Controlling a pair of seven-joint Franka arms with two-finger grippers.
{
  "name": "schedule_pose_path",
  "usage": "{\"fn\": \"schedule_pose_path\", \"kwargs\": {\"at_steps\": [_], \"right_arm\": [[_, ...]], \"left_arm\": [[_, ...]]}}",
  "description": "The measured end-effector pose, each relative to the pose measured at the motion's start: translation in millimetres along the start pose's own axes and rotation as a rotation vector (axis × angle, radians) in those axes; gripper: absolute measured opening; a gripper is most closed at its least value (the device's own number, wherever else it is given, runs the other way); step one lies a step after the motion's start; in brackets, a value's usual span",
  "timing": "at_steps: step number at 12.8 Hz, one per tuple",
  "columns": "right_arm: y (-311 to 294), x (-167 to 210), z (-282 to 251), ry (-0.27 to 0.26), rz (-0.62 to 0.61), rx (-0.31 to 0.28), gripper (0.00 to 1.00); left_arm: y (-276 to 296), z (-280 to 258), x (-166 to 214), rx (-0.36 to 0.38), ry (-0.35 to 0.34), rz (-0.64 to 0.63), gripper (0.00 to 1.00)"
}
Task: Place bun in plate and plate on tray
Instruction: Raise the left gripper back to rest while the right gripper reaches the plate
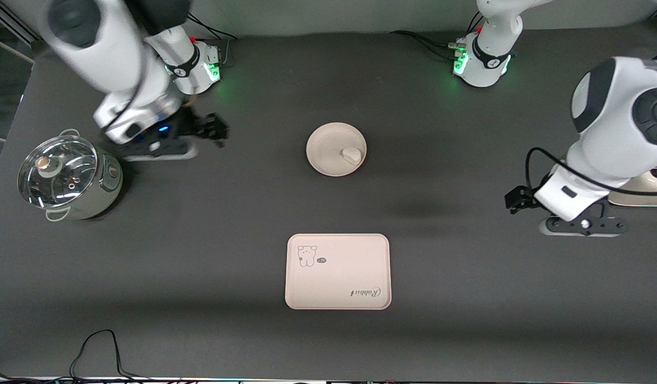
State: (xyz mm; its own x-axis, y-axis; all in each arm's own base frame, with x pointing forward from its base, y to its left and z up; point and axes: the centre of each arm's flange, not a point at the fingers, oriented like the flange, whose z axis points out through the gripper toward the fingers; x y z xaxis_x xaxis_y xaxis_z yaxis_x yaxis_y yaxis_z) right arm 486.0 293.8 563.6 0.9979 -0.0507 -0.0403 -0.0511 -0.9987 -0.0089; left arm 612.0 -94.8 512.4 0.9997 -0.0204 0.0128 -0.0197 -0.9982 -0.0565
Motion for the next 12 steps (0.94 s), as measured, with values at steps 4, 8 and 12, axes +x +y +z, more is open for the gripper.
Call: {"fn": "schedule_pose_path", "kwargs": {"at_steps": [4, 8, 12], "right_arm": [[-111.3, -91.4, 9.9, 0.007, 0.016, -0.003, 1.0], [-138.4, -117.8, 26.5, -0.019, -0.003, 0.023, 1.0], [-123.0, -107.0, 88.3, -0.008, 0.004, 0.086, 1.0]], "left_arm": [[-56.5, -42.3, -26.4, -0.049, -0.048, -0.071, 1.0], [-88.6, -46.6, -26.5, -0.049, -0.027, -0.06, 1.0], [-114.1, -56.8, -42.7, -0.033, -0.045, -0.094, 1.0]]}}
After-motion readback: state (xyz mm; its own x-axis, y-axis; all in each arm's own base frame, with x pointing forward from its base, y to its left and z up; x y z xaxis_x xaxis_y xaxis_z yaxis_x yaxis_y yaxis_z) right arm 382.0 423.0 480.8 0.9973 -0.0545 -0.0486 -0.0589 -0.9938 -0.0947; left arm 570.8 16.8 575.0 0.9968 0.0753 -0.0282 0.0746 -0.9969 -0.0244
